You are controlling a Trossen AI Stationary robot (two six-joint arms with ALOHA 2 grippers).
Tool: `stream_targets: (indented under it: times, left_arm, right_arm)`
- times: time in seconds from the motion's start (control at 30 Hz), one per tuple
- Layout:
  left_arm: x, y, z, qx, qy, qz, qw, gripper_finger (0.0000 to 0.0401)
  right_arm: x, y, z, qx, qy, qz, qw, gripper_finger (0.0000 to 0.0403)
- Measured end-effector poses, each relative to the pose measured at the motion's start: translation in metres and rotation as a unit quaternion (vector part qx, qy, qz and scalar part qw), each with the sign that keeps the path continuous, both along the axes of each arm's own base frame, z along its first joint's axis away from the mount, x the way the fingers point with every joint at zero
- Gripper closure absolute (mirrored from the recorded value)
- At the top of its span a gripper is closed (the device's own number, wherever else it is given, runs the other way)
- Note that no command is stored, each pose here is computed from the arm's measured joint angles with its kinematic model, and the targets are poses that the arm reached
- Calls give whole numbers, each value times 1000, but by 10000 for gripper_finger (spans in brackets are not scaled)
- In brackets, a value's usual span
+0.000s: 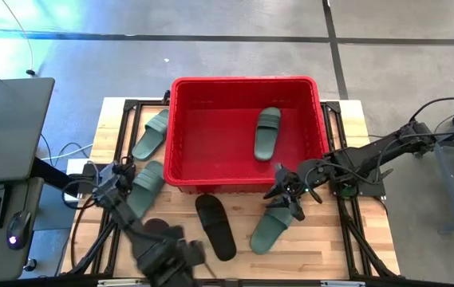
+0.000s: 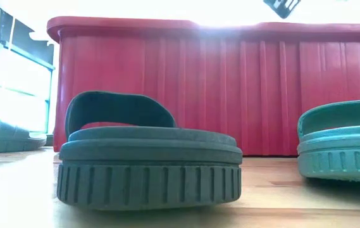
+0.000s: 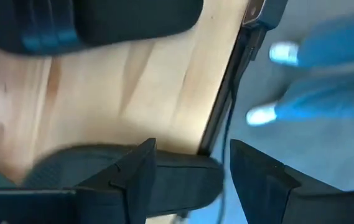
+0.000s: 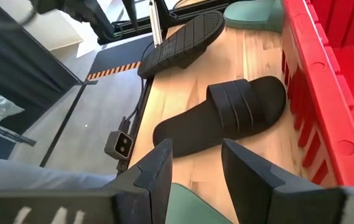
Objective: Pick and place slides into bin
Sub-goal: Put the black slide into the red bin
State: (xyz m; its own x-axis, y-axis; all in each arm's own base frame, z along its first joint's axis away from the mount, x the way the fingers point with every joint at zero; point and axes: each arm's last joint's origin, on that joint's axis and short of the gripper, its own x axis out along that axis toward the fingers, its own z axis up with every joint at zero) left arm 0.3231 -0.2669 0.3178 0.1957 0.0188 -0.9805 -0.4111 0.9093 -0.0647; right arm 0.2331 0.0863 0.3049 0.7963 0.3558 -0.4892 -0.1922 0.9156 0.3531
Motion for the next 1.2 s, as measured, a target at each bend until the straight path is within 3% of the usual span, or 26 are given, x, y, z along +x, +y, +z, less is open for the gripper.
stream_targets:
  times: [0.1,0.27,0.43,0.57,0.7,0.87,1.2]
  left_arm:
    - [-16,-18,1,9,-32,68,997,213]
    - [-45,-46,-1,-17,-43,158,986,213]
    - [-60,-57,-15,-8,-2,140,990,213]
    - [-62,-55,-41,10,70,139,988,213]
    - [-67,-52,-57,43,83,144,985,213]
    - [-67,-41,-57,60,73,145,985,213]
    - [-108,9,-47,90,81,146,982,213]
  right_arm:
    - [0,0,0,-10,-4,6,1000,275]
    - [0,0,0,-9,-4,6,1000,275]
    - [0,0,0,-9,-4,6,1000,275]
    - [0,0,0,-6,-3,4,1000,275]
    - [1,0,1,-4,-11,4,1000,275]
    - [3,1,6,13,-31,-1,999,275]
    - [6,-1,11,1,-67,-50,996,275]
